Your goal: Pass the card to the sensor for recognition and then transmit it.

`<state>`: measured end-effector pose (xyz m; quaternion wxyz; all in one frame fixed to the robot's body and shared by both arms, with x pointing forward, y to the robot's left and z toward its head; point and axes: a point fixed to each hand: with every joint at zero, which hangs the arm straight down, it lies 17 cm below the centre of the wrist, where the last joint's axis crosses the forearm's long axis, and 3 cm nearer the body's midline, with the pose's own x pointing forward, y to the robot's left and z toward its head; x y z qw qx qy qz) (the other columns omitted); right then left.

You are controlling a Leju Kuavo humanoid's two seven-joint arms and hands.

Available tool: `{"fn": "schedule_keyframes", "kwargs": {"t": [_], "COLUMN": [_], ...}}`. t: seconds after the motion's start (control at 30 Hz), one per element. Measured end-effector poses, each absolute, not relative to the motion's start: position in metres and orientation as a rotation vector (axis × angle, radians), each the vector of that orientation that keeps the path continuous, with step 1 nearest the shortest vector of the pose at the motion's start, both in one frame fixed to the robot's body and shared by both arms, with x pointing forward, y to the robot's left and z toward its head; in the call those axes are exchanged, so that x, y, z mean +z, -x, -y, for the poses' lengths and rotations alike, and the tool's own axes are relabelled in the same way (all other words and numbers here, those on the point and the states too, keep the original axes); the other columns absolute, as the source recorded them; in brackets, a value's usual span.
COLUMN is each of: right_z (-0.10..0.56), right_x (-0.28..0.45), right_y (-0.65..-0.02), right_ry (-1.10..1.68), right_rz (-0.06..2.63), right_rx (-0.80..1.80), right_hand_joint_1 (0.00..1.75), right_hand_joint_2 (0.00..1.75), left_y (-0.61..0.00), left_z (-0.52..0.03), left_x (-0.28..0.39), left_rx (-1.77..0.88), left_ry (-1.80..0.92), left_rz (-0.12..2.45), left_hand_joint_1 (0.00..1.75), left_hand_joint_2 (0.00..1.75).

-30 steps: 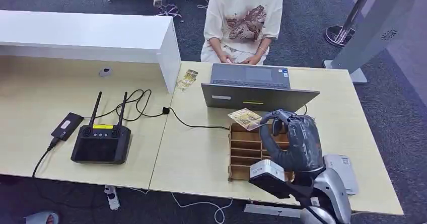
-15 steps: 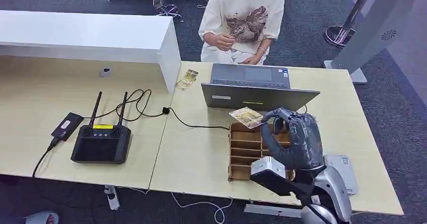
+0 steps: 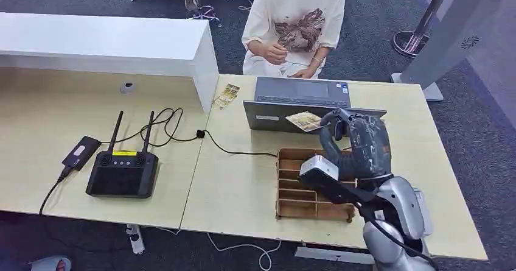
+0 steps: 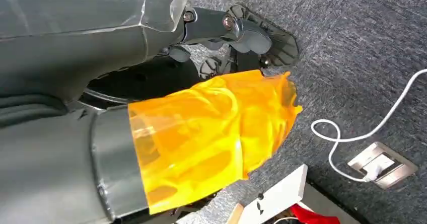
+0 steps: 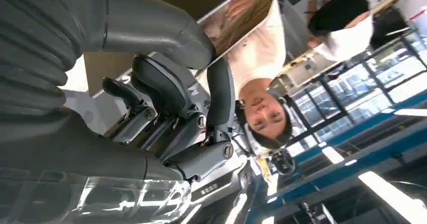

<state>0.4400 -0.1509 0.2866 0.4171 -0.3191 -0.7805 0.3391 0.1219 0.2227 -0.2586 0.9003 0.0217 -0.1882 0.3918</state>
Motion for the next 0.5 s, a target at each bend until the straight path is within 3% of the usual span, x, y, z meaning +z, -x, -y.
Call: {"fn": "schedule_keyframes", "kwargs": {"t": [0.5], "right_z": [0.219], "right_x": [0.281], "right_y": [-0.496], "right_ry": [0.917], "right_rz": [1.795], "right_rx": [0.78], "right_hand_joint_1": [1.75], "right_hand_joint_2": [1.75], "left_y": [-0.124], "left_z": [-0.224], "left_x": [-0.258], "left_rx": [0.799], "left_ry": [-0.03], "left_rz": [0.395], "left_hand_joint_1": [0.0], "left_hand_joint_2": [0.0]}}
